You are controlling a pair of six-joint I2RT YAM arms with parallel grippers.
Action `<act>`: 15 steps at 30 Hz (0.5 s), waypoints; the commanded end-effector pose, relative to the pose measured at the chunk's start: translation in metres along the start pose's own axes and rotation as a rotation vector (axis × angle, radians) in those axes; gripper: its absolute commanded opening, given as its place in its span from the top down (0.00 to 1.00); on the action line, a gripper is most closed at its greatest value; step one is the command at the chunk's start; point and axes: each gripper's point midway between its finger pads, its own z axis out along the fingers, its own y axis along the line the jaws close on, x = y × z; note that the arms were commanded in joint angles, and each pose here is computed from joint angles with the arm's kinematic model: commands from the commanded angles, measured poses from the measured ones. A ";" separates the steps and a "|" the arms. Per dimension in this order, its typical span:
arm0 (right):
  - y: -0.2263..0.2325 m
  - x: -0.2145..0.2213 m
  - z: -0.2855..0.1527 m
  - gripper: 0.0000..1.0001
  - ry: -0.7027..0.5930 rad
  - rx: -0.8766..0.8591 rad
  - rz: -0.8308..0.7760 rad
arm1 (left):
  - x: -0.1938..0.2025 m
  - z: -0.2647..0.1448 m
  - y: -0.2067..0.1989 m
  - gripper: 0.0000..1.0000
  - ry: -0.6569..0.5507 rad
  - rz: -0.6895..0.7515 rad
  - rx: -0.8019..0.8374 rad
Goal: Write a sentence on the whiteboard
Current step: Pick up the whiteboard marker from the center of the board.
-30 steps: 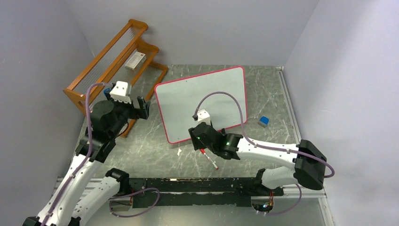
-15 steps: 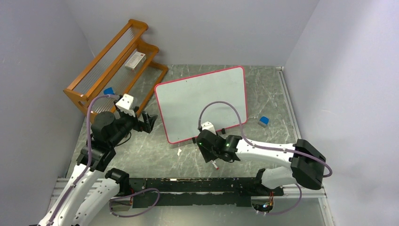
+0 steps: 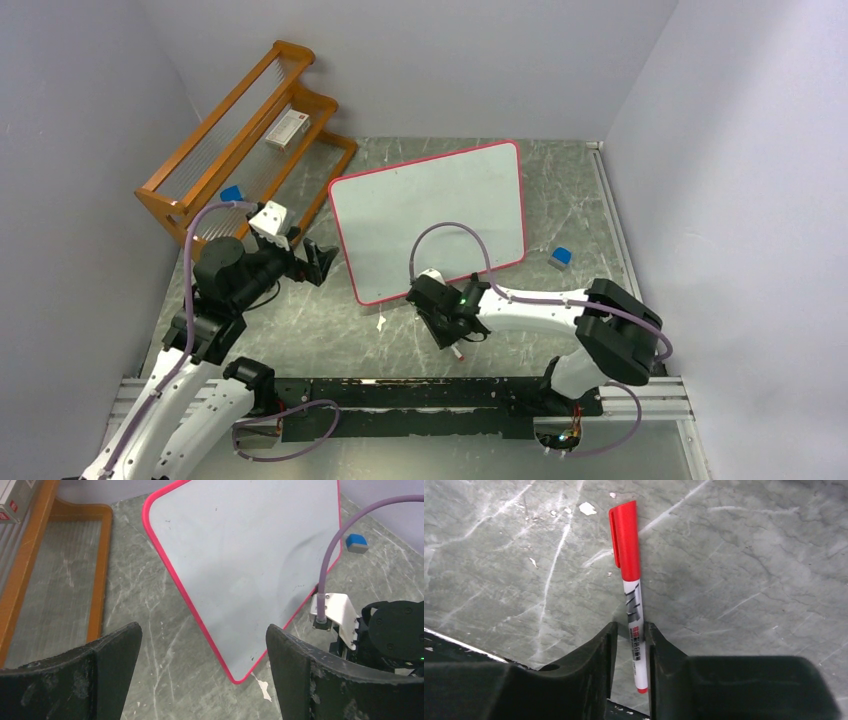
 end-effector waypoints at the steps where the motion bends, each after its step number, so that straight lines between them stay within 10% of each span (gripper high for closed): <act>1: -0.001 0.009 0.005 0.75 0.055 0.000 -0.024 | -0.005 0.004 -0.013 0.02 -0.025 -0.007 0.076; 7: 0.002 0.001 -0.001 1.00 0.015 -0.025 -0.023 | -0.002 0.012 -0.023 0.02 0.013 -0.048 0.128; 15: 0.008 -0.034 -0.039 1.00 -0.166 -0.089 -0.048 | 0.017 0.026 -0.039 0.02 0.140 -0.193 0.202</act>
